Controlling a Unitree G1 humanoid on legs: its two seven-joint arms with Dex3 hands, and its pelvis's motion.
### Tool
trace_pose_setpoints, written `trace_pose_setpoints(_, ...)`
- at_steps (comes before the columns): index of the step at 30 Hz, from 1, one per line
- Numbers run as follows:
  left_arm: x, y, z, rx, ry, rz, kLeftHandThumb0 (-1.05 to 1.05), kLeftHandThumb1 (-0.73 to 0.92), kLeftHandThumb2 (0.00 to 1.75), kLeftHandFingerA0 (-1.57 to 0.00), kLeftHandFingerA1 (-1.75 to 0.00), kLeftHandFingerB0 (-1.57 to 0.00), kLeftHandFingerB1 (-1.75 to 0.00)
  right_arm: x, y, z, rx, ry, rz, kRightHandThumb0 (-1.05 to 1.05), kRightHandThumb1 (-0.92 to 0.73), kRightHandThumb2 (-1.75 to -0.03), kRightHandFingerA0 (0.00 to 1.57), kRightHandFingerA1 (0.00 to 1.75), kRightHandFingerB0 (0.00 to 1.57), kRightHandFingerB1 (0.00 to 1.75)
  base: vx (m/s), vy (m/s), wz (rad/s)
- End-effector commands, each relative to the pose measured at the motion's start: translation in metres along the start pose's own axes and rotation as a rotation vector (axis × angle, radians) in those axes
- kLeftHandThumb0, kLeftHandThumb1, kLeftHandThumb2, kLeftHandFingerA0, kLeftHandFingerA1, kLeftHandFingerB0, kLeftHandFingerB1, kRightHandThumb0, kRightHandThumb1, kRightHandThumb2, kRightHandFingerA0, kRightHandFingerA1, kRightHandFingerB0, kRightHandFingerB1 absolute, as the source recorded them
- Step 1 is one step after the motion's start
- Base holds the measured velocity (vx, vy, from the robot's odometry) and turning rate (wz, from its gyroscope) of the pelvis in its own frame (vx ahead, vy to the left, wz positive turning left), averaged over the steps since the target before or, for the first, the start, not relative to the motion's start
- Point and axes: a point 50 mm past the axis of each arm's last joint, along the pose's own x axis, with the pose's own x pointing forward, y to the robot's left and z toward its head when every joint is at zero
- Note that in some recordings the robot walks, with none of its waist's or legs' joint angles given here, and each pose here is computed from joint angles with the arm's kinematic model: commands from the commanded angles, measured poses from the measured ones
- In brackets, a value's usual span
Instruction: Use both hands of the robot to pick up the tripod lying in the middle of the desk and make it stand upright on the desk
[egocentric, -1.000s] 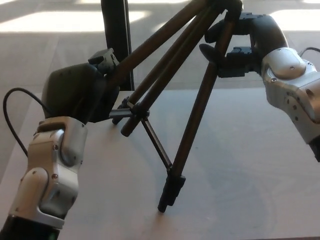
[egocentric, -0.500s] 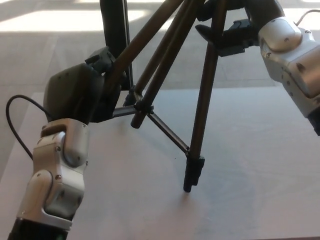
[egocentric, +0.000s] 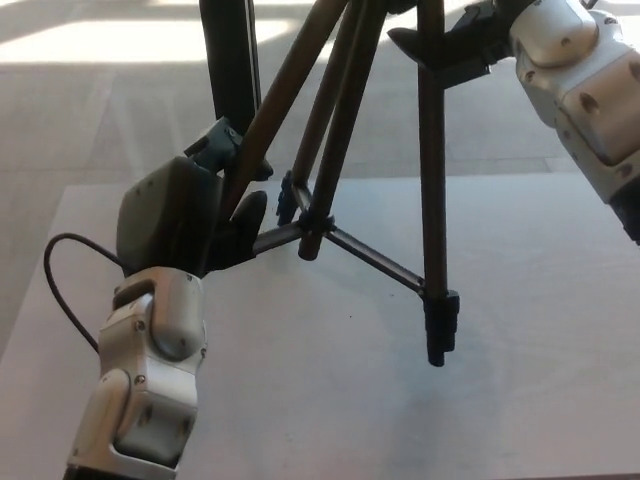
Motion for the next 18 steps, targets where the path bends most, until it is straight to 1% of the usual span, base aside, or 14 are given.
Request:
trace_pose_setpoints(1, -0.033, -0.031, -0.037, -0.027, 0.204, -0.135, 0.03, 0.32, 0.90, -1.17, -1.29, -1.05, -1.21, -0.025, -0.060, 0.114, -0.126, -0.399, -0.297, -0.27, -0.45, -1.17, 0.86, 1.47, 0.88, 0.98, 0.00, 0.000, 0.00)
trace_pose_setpoints(2, -0.036, -0.034, -0.038, -0.040, 0.223, -0.145, 0.05, 0.33, 0.93, -1.19, -1.33, -1.08, -1.25, -0.026, -0.058, 0.114, -0.124, -0.405, -0.290, -0.29, -0.47, -1.19, 0.87, 1.50, 0.86, 1.01, 0.00, 0.000, 0.00)
trace_pose_setpoints(3, -0.038, -0.036, -0.039, -0.053, 0.238, -0.150, 0.02, 0.41, 0.83, -0.87, -1.75, -0.72, -1.71, -0.026, -0.056, 0.114, -0.139, -0.408, -0.289, -0.31, -0.48, -1.23, 0.86, 1.55, 0.84, 1.08, 0.00, 0.000, 0.00)
trace_pose_setpoints(4, -0.043, -0.041, -0.040, -0.069, 0.244, -0.158, 0.08, 0.34, 0.93, -1.22, -1.42, -1.10, -1.35, -0.026, -0.053, 0.115, -0.167, -0.415, -0.295, -0.27, -0.49, -1.19, 0.86, 1.43, 0.84, 1.01, 0.00, 0.000, 0.00)
trace_pose_setpoints(7, -0.050, -0.048, -0.043, -0.111, 0.255, -0.172, 0.12, 0.34, 0.95, -1.24, -1.45, -1.08, -1.37, -0.028, -0.048, 0.114, -0.163, -0.425, -0.271, -0.28, -0.55, -1.07, 0.82, 1.49, 0.80, 1.07, 0.00, 0.000, 0.00)
trace_pose_setpoints(9, -0.058, -0.055, -0.046, -0.161, 0.280, -0.182, 0.14, 0.32, 0.99, -1.23, -1.46, -1.07, -1.37, -0.027, -0.044, 0.108, -0.158, -0.455, -0.232, -0.29, -0.49, -1.25, 0.90, 1.68, 0.83, 1.31, 0.00, 0.000, 0.00)
trace_pose_setpoints(10, -0.063, -0.059, -0.048, -0.189, 0.303, -0.191, 0.09, 0.31, 0.98, -1.28, -1.49, -1.10, -1.39, -0.028, -0.041, 0.106, -0.150, -0.452, -0.230, -0.28, -0.50, -1.20, 0.91, 1.66, 0.82, 1.19, 0.00, 0.000, 0.00)
trace_pose_setpoints(12, -0.066, -0.061, -0.049, -0.190, 0.303, -0.196, 0.09, 0.32, 0.97, -1.27, -1.48, -1.09, -1.39, -0.029, -0.039, 0.104, -0.123, -0.480, -0.205, -0.22, -0.44, -1.31, 0.91, 1.70, 0.82, 1.29, 0.00, 0.000, 0.00)
trace_pose_setpoints(13, -0.073, -0.066, -0.051, -0.191, 0.297, -0.201, 0.09, 0.33, 0.94, -1.25, -1.46, -1.10, -1.38, -0.030, -0.034, 0.099, -0.115, -0.470, -0.197, -0.24, -0.47, -1.25, 0.90, 1.63, 0.86, 1.29, 0.00, 0.000, 0.00)
trace_pose_setpoints(14, -0.074, -0.068, -0.052, -0.185, 0.294, -0.203, 0.05, 0.38, 0.91, -0.89, -1.75, -0.71, -1.75, -0.030, -0.031, 0.097, -0.106, -0.459, -0.203, -0.24, -0.47, -1.23, 0.90, 1.65, 0.85, 1.34, 0.00, 0.000, 0.00)
trace_pose_setpoints(15, -0.073, -0.068, -0.051, -0.179, 0.291, -0.203, 0.05, 0.38, 0.91, -0.89, -1.75, -0.71, -1.75, -0.031, -0.030, 0.096, -0.095, -0.456, -0.212, -0.24, -0.47, -1.23, 0.90, 1.65, 0.85, 1.34, 0.00, 0.000, 0.00)
trace_pose_setpoints(16, -0.072, -0.069, -0.051, -0.168, 0.285, -0.201, 0.06, 0.32, 0.93, -1.21, -1.41, -1.08, -1.34, -0.031, -0.028, 0.092, -0.091, -0.450, -0.205, -0.24, -0.46, -1.27, 0.91, 1.69, 0.85, 1.38, 0.00, 0.000, 0.00)
trace_pose_setpoints(17, -0.073, -0.070, -0.051, -0.154, 0.282, -0.199, 0.06, 0.32, 0.93, -1.21, -1.41, -1.08, -1.34, -0.032, -0.024, 0.088, -0.086, -0.442, -0.193, -0.24, -0.46, -1.27, 0.91, 1.69, 0.85, 1.38, 0.00, 0.000, 0.00)
trace_pose_setpoints(18, -0.072, -0.069, -0.052, -0.144, 0.266, -0.199, 0.05, 0.36, 0.94, -0.90, -1.75, -0.72, -1.75, -0.032, -0.021, 0.082, -0.082, -0.445, -0.171, -0.24, -0.39, -1.38, 0.90, 1.72, 0.84, 1.46, 0.00, 0.000, 0.00)
